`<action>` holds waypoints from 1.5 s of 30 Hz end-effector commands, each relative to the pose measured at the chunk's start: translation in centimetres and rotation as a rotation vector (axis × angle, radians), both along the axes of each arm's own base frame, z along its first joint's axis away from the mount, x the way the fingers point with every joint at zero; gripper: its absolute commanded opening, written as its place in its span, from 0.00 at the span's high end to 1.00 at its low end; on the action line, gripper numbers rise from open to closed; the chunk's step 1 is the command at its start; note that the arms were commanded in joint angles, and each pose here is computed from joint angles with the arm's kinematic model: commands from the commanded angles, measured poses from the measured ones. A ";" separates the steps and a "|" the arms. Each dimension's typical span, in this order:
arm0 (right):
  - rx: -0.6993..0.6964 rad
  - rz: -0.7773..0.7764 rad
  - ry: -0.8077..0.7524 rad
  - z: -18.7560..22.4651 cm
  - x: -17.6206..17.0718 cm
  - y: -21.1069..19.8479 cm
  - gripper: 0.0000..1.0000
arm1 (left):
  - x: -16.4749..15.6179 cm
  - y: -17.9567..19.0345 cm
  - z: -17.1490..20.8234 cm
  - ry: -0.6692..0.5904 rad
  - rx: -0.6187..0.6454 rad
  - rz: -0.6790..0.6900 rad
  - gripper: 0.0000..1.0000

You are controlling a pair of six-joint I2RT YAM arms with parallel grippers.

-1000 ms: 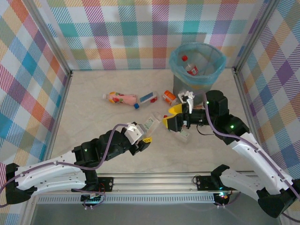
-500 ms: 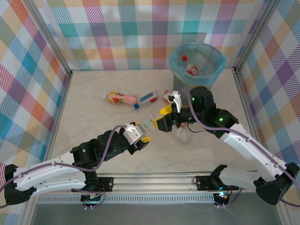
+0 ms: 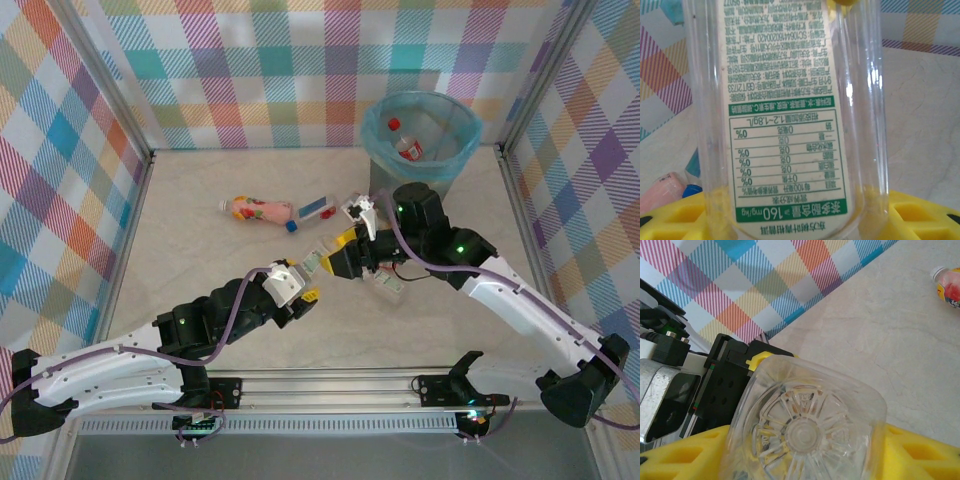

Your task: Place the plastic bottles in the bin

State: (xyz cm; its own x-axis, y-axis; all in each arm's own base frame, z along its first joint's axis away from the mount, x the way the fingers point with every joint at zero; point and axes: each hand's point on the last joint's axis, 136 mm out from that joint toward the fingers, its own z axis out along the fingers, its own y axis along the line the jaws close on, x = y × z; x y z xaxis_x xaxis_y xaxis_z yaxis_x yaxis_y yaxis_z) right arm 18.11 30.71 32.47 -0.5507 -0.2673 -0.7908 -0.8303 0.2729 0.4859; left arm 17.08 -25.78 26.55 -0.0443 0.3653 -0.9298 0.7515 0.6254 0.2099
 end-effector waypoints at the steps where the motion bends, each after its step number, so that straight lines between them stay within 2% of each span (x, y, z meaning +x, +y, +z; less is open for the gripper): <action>1: 0.025 0.035 -0.038 1.7 -0.3 0.4 0.43 | 0.1 -0.4 1.1 -0.029 -0.047 0.000 0.39; 3: 0.023 0.020 -0.049 2.1 0.0 0.3 0.46 | 0.3 -0.2 1.3 -0.034 -0.051 0.011 0.34; 8: -0.022 -0.065 -0.100 3.4 1.2 -0.6 0.48 | 1.2 0.8 2.0 -0.060 -0.042 0.069 0.15; 12: -0.105 -0.195 -0.209 5.4 3.4 -2.4 0.49 | 1.5 1.3 3.2 -0.084 -0.041 0.084 0.07; 16: -0.208 -0.378 -0.367 8.2 6.7 -5.2 0.51 | 1.5 1.1 5.4 -0.107 -0.096 0.068 0.04; 22: -0.402 -0.771 -0.602 13.2 14.0 -12.0 0.53 | 1.9 -1.6 6.2 -0.075 -0.161 0.015 0.03; 28: -0.492 -1.054 -0.689 16.2 19.9 -17.8 0.55 | 2.4 -4.6 5.2 0.013 -0.162 -0.021 0.04; 33: -0.570 -1.127 -0.629 13.8 23.8 -19.5 0.52 | 3.0 -5.1 4.4 0.055 -0.175 0.014 0.05; 45: -0.716 -1.059 -0.408 4.1 29.1 -18.4 0.46 | 3.8 -2.9 3.4 0.107 -0.188 0.132 0.05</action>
